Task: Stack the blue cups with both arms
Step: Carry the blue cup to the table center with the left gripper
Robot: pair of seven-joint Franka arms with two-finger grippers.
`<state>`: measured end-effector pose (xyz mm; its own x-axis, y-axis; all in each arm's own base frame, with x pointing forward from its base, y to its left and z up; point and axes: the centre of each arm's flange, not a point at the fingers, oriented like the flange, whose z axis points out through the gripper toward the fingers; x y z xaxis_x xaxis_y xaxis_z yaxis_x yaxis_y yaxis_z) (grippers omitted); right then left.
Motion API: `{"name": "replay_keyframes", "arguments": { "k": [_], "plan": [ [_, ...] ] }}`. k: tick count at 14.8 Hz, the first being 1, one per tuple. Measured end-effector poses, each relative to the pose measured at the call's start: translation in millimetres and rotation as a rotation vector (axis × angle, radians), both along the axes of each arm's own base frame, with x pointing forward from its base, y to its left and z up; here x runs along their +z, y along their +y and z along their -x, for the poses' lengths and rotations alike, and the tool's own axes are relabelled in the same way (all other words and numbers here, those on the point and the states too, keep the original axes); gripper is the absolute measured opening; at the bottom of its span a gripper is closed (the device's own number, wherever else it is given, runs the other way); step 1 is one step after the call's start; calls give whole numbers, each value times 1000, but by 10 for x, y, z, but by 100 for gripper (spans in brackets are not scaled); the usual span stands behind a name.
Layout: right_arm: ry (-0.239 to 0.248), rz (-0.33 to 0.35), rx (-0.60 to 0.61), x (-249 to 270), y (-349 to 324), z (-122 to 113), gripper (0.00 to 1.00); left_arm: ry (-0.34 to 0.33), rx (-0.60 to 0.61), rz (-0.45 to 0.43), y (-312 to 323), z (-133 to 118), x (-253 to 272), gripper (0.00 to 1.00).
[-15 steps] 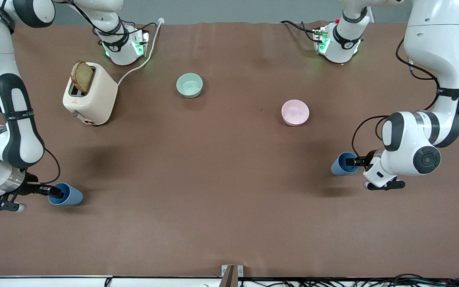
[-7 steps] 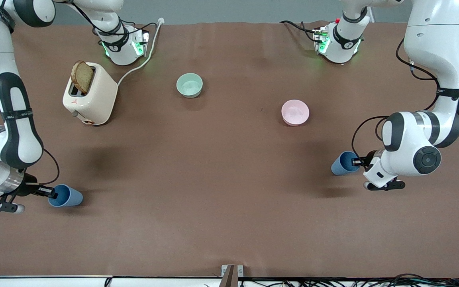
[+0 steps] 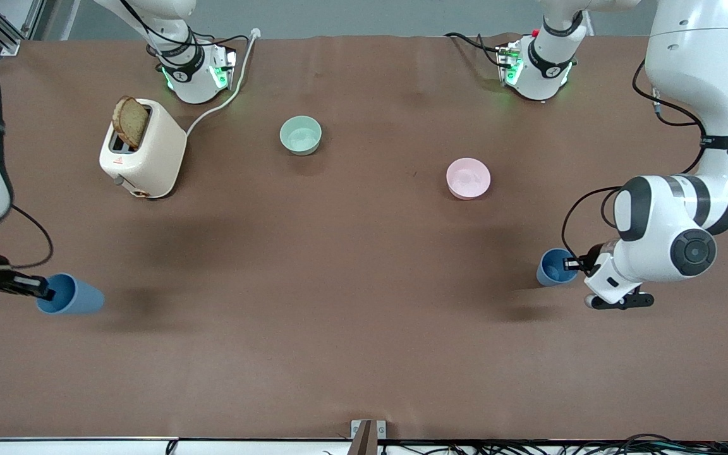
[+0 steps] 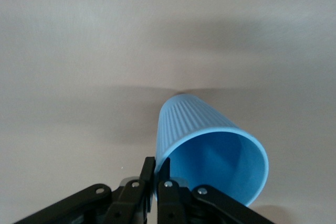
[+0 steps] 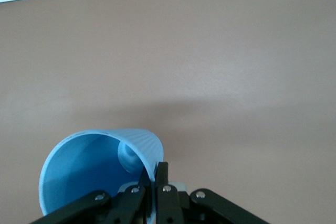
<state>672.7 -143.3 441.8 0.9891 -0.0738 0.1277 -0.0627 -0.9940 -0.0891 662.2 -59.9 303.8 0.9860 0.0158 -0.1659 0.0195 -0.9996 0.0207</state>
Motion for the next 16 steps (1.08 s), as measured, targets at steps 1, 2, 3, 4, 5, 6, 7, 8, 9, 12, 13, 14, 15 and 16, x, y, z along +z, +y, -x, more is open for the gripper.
{"name": "replay_keyframes", "arguments": {
  "k": [1, 2, 3, 4, 5, 6, 7, 8, 9, 12, 13, 14, 15, 16],
  "plan": [
    [-2, 12, 15, 252, 73, 84, 5, -13, -24, 12, -163, -56, 178, 6],
    [-1, 17, 28, 478, 164, 182, 5, -33, -58, 27, -393, -106, 376, 6],
    [4, 20, 36, 665, 258, 286, 5, -55, -96, 41, -663, -129, 548, 6],
    [11, 25, 43, 819, 359, 392, 5, -75, -134, 51, -944, -122, 681, 6],
    [14, 33, 46, 956, 463, 505, 5, -92, -173, 59, -1234, -90, 776, 6],
    [18, 35, 45, 1073, 569, 620, 5, -103, -203, 76, -1510, -47, 837, 6],
    [34, 32, 36, 1173, 673, 743, 5, -105, -223, 109, -1772, -1, 867, 6],
    [56, 29, 24, 1269, 778, 863, 5, -98, -237, 149, -2012, 50, 856, 6],
    [72, 29, 14, 1374, 880, 970, 5, -86, -253, 179, -2232, 106, 797, 6],
    [103, 32, 6, 1650, 1112, 1248, 5, -72, -325, 217, -2877, 308, 486, 5],
    [113, 31, 3, 1709, 1177, 1317, 5, -79, -351, 227, -3101, 388, 364, 5],
    [118, 31, -1, 1754, 1241, 1361, 5, -91, -371, 236, -3308, 467, 260, 5],
    [117, 32, -5, 1780, 1297, 1379, 5, -102, -377, 241, -3497, 546, 177, 5],
    [116, 32, -10, 1797, 1328, 1384, 5, -108, -377, 244, -3658, 627, 109, 5]
  ]
}}
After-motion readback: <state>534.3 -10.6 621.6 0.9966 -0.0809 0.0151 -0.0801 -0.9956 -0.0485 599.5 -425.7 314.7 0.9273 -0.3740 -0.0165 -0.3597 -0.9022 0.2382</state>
